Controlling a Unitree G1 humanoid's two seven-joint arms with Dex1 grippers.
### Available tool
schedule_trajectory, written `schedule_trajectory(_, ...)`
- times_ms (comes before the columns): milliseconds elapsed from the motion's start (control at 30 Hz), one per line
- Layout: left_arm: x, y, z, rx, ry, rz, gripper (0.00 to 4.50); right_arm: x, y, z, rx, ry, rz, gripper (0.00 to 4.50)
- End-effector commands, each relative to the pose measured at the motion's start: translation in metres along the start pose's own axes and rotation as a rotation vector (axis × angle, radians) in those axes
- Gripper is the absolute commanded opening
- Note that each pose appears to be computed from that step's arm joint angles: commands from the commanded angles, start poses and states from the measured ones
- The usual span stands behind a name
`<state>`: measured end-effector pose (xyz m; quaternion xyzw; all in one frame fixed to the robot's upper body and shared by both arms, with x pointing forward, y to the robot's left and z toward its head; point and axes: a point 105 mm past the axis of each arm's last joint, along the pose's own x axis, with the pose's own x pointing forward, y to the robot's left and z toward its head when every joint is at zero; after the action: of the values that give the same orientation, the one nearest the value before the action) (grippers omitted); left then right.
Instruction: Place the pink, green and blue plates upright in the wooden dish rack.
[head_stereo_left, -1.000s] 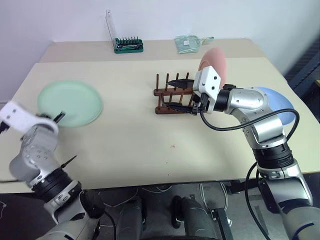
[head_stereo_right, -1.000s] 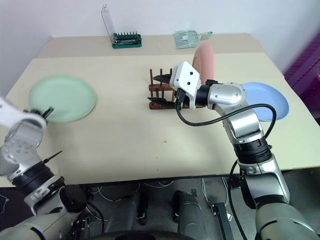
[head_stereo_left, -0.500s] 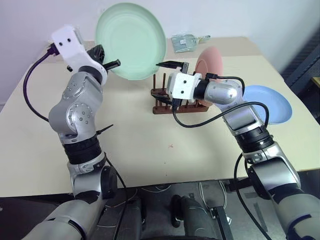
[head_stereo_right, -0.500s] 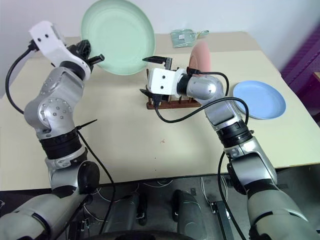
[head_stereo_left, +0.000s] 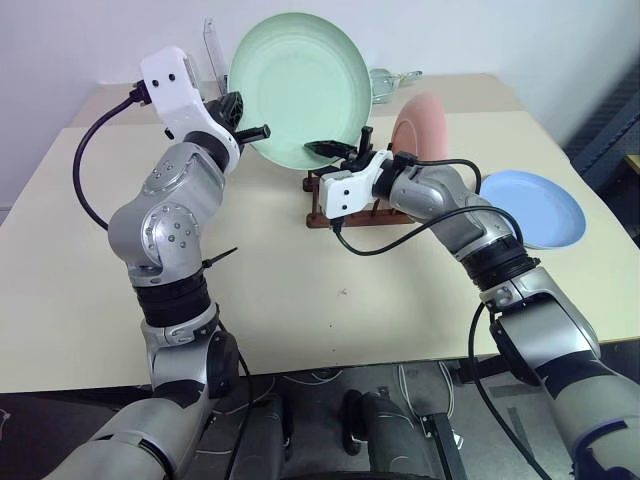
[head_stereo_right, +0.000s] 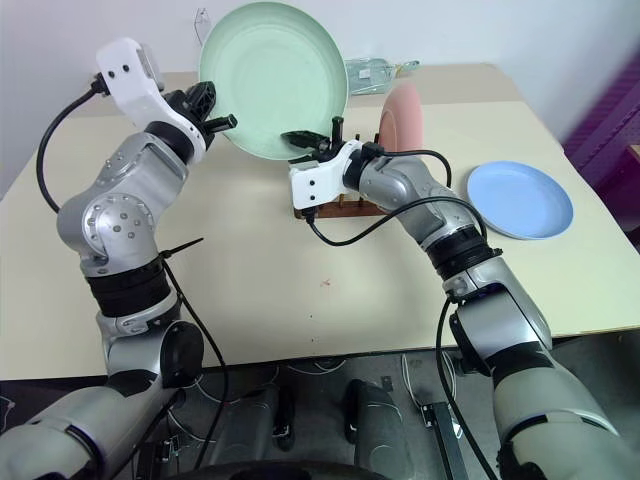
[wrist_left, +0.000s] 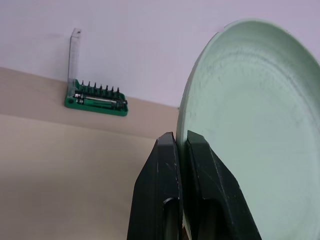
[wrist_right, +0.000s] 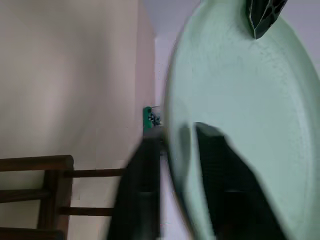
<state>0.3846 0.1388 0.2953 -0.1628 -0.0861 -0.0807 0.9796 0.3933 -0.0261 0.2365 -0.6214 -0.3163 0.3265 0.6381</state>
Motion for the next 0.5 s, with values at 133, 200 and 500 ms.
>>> schedule_trajectory(133, -0.004, -0.020, 0.021, -0.082, -0.108, -0.104, 1.46, -0.007, -0.017, -0.002, -0.057, 0.013, -0.078, 0.00)
schedule_trajectory(200, -0.004, -0.016, 0.032, -0.131, -0.161, -0.083, 2.39, -0.008, -0.017, -0.002, -0.058, 0.013, -0.082, 0.00)
schedule_trajectory(500, -0.018, 0.093, 0.091, 0.090, -0.399, 0.268, 2.39, -0.040, -0.057, 0.016, 0.378, -0.150, -0.226, 0.00)
